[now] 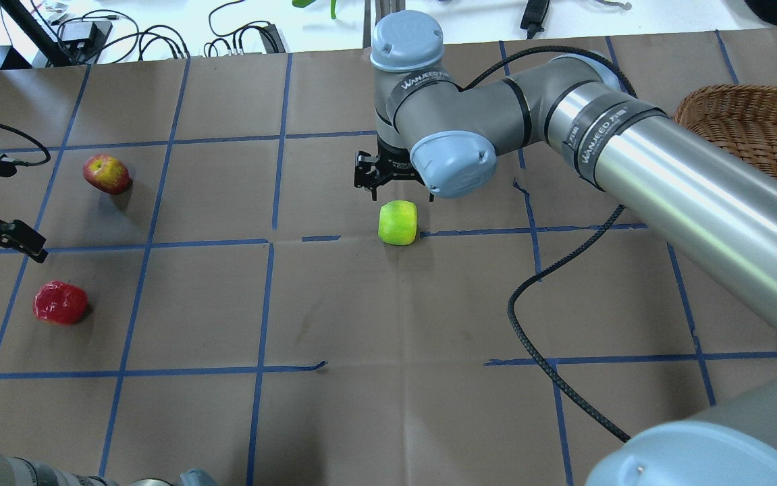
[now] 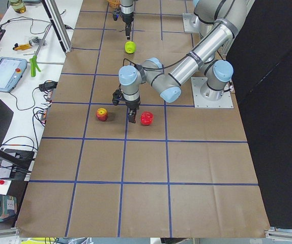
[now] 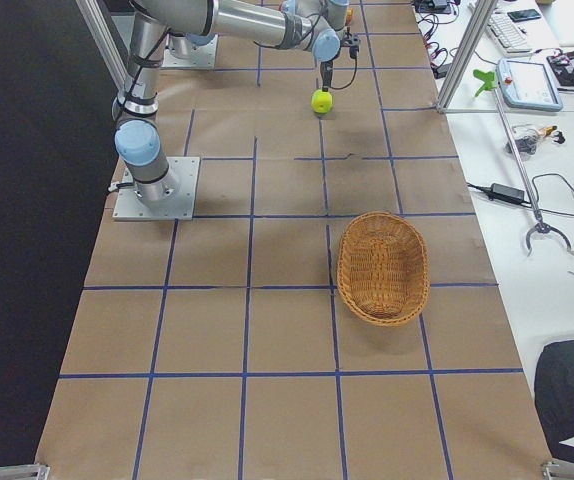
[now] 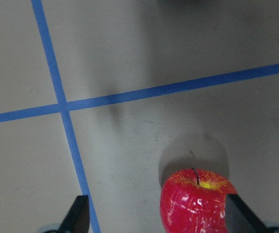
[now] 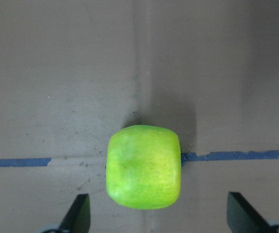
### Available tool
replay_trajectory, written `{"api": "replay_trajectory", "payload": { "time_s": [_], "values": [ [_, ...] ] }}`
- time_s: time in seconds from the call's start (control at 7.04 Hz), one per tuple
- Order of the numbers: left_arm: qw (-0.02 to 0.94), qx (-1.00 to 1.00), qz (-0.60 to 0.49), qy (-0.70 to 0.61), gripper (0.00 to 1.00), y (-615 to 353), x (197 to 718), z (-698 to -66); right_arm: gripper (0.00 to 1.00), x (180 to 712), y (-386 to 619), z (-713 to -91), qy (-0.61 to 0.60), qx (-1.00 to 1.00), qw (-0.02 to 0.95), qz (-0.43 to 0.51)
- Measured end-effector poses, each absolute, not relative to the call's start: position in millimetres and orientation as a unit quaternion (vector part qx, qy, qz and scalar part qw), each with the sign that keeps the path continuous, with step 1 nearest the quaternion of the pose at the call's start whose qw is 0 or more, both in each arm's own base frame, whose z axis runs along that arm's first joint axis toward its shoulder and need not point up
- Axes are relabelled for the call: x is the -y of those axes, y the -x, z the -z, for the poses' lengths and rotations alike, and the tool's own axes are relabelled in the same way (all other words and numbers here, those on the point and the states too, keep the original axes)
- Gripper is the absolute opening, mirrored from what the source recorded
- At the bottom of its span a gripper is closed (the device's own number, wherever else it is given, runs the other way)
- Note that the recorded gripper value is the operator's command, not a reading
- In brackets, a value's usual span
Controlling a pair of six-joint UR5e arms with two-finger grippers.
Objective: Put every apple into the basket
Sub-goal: 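Grasp the green apple with the right gripper while the left grasps the red apple, then carry the green apple to the basket while the left carries the red apple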
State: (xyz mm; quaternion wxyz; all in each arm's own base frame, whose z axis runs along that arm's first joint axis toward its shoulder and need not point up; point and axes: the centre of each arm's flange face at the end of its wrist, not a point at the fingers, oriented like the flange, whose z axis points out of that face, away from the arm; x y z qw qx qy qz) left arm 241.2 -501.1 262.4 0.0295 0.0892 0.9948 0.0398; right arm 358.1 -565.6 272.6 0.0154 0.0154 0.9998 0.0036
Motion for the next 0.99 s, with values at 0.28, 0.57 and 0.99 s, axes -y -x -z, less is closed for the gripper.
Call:
{"api": "replay_trajectory", "payload": {
  "time_s": [0.28, 0.57, 0.99],
  "values": [
    [0.004, -0.995, -0.041, -0.088, 0.97, -230, 488, -243, 1.00, 568, -360, -238, -0.012, -1.000, 0.013, -0.004],
    [-0.017, -0.994, -0.055, -0.089, 0.97, -220, 476, -220, 0.50, 572, -362, -213, -0.011, -1.000, 0.016, -0.006],
    [-0.018, -0.993, -0.075, -0.092, 0.97, -224, 464, -208, 0.07, 573, -363, -213, -0.005, -1.000, 0.017, -0.006]
  ]
}}
